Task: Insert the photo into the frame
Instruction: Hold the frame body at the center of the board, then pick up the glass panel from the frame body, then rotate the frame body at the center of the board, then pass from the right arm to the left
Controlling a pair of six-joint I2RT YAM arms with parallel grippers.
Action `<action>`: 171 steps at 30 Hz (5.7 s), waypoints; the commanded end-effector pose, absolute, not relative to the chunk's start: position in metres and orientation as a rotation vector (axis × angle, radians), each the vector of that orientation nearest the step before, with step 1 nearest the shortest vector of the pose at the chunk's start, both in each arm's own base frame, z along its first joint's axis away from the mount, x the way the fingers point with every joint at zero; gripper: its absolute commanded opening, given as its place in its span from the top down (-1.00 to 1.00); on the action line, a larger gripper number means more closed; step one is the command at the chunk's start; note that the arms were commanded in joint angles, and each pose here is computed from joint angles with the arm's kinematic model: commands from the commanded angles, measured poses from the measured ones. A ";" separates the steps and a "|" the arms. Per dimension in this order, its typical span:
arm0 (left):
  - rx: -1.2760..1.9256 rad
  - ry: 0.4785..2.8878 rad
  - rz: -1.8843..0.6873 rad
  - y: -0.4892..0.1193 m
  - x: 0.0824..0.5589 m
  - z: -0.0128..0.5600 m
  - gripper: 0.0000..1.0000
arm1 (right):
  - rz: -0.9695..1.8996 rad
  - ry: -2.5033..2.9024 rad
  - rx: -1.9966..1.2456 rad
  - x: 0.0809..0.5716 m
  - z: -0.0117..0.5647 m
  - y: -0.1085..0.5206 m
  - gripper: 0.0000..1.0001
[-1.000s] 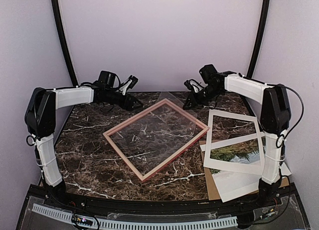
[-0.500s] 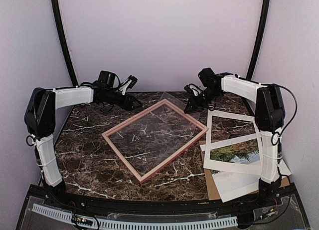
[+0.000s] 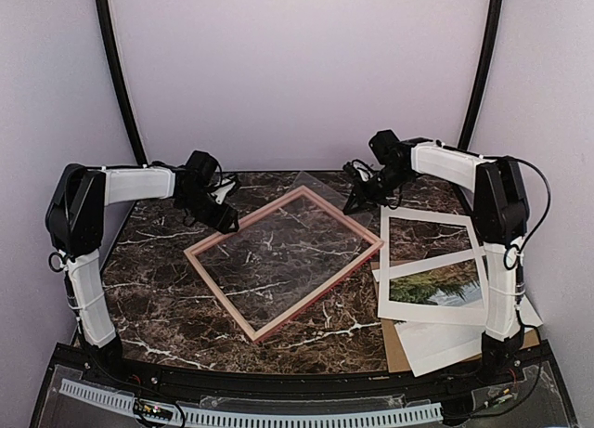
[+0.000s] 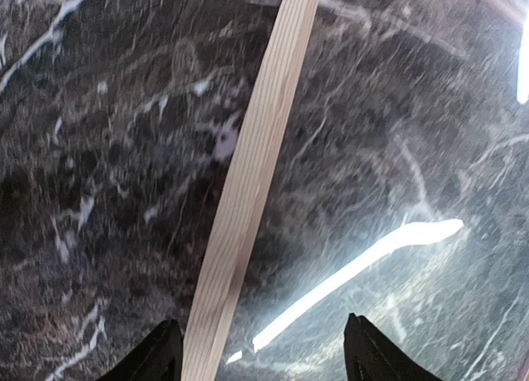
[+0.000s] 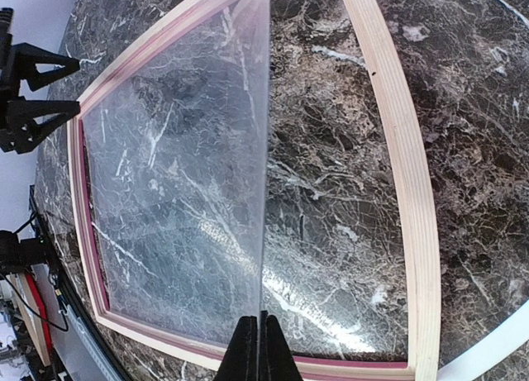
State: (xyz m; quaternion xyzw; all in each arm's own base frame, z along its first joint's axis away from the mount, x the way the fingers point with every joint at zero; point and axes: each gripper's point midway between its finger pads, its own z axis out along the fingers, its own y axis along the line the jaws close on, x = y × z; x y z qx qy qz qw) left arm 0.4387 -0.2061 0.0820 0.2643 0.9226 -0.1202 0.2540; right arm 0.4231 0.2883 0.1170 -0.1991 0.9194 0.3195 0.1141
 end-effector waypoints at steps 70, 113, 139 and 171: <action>0.305 3.005 0.210 -0.051 0.338 0.013 0.13 | 0.913 2.460 -0.241 0.476 0.209 0.194 1.00; 0.601 2.725 -0.225 -0.159 0.417 0.042 -0.32 | 1.056 2.220 -0.357 0.415 0.332 0.202 1.00; -0.091 2.908 -0.293 -0.124 0.313 0.006 0.48 | 1.069 2.217 -0.378 0.412 0.339 0.209 1.00; 0.841 1.819 -0.798 -0.240 0.365 0.333 -0.78 | 1.147 1.746 -1.370 0.216 0.418 0.319 1.00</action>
